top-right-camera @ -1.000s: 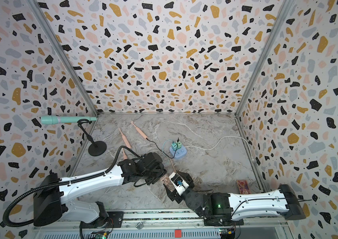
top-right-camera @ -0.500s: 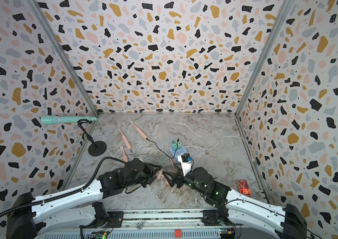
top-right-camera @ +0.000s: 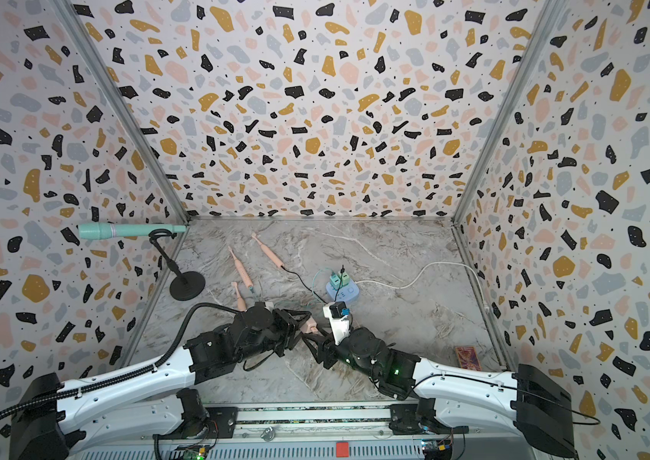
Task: Charge the electric toothbrush
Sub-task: Insert the plug into the socket.
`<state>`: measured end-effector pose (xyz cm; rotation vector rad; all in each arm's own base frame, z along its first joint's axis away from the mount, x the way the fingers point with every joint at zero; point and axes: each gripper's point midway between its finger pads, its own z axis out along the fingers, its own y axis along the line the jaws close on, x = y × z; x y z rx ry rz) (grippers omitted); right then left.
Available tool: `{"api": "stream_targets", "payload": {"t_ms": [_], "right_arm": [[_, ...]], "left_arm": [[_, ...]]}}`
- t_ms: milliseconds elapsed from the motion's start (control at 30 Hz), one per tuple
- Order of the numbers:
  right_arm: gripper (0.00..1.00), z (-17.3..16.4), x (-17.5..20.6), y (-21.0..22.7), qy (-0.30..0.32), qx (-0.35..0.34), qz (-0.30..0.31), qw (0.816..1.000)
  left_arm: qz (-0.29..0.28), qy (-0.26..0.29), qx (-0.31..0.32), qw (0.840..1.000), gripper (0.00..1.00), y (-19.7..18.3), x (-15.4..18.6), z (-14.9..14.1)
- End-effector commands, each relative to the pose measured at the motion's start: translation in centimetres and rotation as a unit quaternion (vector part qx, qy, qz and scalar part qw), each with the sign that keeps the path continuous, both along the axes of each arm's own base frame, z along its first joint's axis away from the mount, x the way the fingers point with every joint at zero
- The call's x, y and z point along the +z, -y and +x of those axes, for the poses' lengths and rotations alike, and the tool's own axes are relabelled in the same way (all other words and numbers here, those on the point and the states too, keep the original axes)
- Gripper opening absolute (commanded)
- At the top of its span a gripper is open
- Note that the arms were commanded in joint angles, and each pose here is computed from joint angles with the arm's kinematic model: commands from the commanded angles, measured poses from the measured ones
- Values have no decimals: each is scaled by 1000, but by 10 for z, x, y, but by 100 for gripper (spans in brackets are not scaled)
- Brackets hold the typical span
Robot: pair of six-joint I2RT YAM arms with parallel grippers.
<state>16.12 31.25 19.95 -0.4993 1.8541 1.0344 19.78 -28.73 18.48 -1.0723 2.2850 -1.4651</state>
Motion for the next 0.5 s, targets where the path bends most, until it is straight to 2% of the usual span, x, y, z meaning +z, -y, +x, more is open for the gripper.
{"api": "stream_targets", "payload": {"t_ms": [0,200,400,467], "right_arm": [[46,11,30,-3,10,-32,35,999],[36,15,25,-4,-12,-56,28,998],[30,14,17,-12,-26,-54,22,998],[25,15,17,-12,-27,-54,24,998]], "left_arm": [[-18,13,6,1000,0,1,9,4],[-15,18,12,1000,0,-2,11,6],[-18,23,16,999,0,-1,14,8],[-19,25,18,999,0,-1,15,8]]}}
